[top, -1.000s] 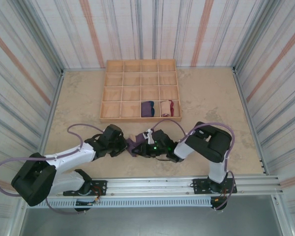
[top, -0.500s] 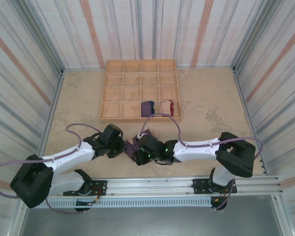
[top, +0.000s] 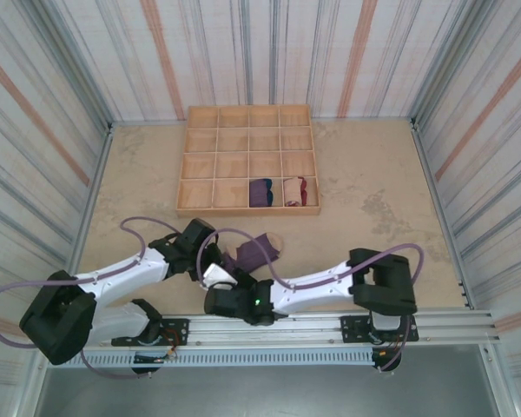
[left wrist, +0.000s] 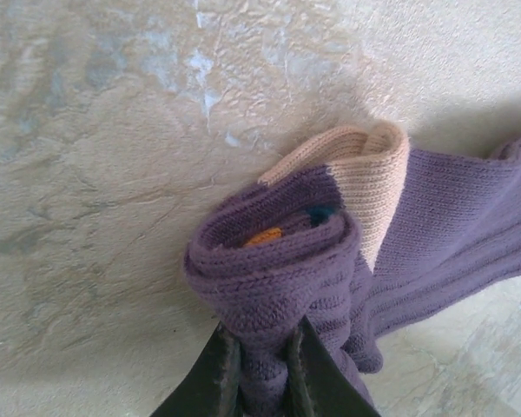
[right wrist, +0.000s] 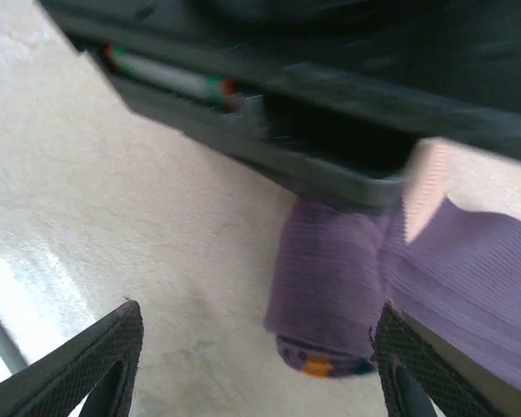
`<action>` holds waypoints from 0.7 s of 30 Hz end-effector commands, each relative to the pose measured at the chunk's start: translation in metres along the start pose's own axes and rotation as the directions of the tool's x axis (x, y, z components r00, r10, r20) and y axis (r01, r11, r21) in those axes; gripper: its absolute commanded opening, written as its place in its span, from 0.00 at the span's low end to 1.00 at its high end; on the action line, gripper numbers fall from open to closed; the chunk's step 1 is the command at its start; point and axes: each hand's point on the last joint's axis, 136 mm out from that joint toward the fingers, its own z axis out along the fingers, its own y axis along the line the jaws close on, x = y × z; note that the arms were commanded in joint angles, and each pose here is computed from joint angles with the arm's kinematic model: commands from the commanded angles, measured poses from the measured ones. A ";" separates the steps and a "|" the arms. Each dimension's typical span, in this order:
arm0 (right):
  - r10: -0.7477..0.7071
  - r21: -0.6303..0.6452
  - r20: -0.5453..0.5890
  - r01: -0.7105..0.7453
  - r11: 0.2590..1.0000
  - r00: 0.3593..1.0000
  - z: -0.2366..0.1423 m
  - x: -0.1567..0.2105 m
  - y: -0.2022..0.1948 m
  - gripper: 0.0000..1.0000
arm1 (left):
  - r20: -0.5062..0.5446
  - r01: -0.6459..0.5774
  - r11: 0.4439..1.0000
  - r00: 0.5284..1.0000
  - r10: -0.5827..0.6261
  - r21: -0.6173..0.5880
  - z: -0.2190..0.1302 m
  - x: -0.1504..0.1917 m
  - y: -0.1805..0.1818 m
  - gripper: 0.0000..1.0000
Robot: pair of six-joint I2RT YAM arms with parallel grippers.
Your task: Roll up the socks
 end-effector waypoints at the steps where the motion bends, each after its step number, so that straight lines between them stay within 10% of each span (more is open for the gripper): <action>1: -0.130 0.136 -0.039 0.134 0.982 0.991 0.016 0.011 -0.011 0.70 | -0.056 -0.018 0.999 0.998 0.015 -0.043 0.001 0.010 0.010 0.00; 12: -0.201 0.202 -0.119 0.222 0.954 0.972 0.051 0.041 -0.002 0.38 | -0.083 -0.045 0.998 0.996 0.042 -0.036 0.000 0.015 0.010 0.02; 17: -0.132 0.168 -0.143 0.155 0.973 0.981 0.055 0.059 -0.004 0.06 | -0.071 -0.050 0.999 0.996 0.048 -0.021 -0.003 0.014 0.010 0.21; 21: -0.072 0.094 -0.143 0.086 0.992 0.987 0.056 0.070 -0.002 0.00 | -0.053 -0.049 0.999 0.997 0.049 -0.009 -0.009 0.011 0.011 0.52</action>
